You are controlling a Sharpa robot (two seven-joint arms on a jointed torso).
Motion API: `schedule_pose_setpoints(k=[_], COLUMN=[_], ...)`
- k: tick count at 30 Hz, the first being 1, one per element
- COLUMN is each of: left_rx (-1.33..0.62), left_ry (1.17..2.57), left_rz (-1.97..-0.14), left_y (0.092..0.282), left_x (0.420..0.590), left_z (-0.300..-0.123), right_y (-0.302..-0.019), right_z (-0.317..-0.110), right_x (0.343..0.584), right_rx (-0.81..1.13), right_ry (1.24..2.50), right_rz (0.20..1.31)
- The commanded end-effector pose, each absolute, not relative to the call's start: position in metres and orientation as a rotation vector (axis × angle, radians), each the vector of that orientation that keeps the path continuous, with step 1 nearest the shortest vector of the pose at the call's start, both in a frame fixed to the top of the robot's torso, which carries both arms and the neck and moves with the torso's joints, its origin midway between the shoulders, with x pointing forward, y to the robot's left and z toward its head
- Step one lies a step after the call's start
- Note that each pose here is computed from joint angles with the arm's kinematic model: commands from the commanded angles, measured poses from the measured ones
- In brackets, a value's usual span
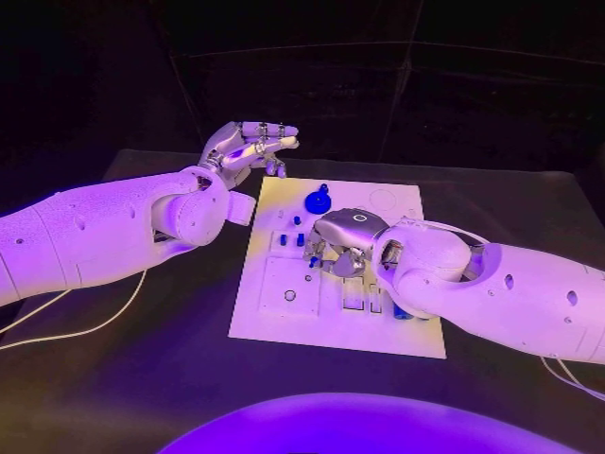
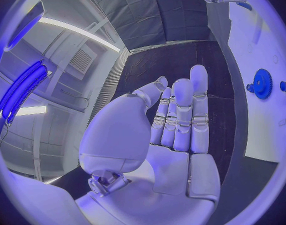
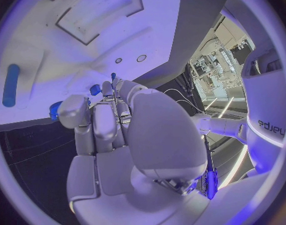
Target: Assemble the parts on the task board
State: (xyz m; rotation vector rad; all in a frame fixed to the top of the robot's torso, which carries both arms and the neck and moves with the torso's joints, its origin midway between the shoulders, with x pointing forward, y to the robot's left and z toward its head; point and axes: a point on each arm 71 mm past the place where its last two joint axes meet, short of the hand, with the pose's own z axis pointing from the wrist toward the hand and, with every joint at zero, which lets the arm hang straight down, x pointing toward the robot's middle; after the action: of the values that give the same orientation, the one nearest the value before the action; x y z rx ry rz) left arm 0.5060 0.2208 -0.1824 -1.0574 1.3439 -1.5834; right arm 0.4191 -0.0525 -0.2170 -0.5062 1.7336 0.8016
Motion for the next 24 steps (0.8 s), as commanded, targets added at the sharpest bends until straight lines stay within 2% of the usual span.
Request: schedule_pose_setpoints(k=[1,24], left_rx=[-1.052,-1.056], left_ry=[1.337,1.347], left_rz=[-1.604,-1.605], left_y=[0.2197,0.2202], left_x=[0.5064,0.5073], left_z=[-0.1808,-0.1817], right_y=[-0.0495,-0.0422], right_z=[-0.2176,-0.2268], right_x=[0.4177,0.4129], right_rx=[-0.529,-0.581], right_ry=[1.74,1.788], right_rz=[0.817,0.823])
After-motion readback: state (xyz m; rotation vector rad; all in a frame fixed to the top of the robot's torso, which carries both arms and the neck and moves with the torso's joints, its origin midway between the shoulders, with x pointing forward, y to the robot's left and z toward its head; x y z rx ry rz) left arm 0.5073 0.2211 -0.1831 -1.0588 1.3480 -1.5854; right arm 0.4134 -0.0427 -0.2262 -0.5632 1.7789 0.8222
